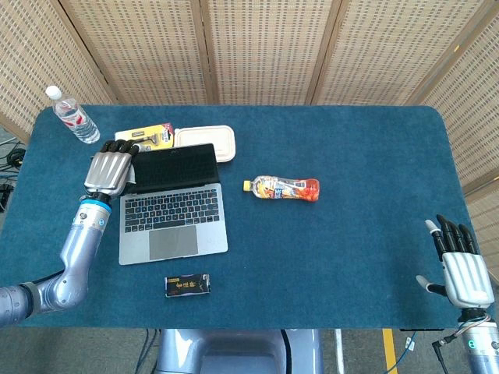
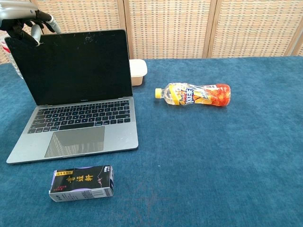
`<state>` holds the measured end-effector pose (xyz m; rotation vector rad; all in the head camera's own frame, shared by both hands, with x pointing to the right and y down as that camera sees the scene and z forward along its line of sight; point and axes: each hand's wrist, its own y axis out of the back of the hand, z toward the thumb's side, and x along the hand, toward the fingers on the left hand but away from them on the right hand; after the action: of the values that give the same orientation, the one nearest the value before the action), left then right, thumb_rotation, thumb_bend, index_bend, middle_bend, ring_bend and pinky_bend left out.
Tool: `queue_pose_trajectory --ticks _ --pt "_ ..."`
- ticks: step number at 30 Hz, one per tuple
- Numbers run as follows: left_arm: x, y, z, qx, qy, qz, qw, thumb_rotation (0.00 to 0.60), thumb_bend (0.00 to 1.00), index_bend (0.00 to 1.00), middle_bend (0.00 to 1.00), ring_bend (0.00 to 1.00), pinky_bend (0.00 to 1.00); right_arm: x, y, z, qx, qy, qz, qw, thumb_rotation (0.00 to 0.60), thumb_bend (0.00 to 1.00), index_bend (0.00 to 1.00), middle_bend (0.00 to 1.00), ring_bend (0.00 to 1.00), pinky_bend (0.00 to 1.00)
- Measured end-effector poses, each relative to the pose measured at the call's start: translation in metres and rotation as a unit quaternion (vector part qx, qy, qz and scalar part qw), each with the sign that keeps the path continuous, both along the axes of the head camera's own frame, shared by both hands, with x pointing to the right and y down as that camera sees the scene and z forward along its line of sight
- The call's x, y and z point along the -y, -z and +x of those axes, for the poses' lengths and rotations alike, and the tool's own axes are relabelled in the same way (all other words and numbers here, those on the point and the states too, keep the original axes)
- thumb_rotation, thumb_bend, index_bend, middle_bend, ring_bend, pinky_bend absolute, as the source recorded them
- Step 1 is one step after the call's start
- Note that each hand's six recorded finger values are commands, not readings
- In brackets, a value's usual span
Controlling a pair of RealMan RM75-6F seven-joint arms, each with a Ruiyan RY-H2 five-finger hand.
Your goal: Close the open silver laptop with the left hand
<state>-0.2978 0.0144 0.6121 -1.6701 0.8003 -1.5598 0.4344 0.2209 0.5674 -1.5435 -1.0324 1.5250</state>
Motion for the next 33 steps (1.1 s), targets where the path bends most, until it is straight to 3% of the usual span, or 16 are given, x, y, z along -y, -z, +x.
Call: queue_pose_trajectory --ticks 33 --pt "-0.012 0.011 0.004 -0.030 -0.011 -0.019 0.9993 0.600 0.96 0.55 0.38 0.31 0.30 -0.001 0.000 -0.001 0.000 0.002 -0.002 1.0000 0.600 0.00 0.00 0.00 0.00 0.00"
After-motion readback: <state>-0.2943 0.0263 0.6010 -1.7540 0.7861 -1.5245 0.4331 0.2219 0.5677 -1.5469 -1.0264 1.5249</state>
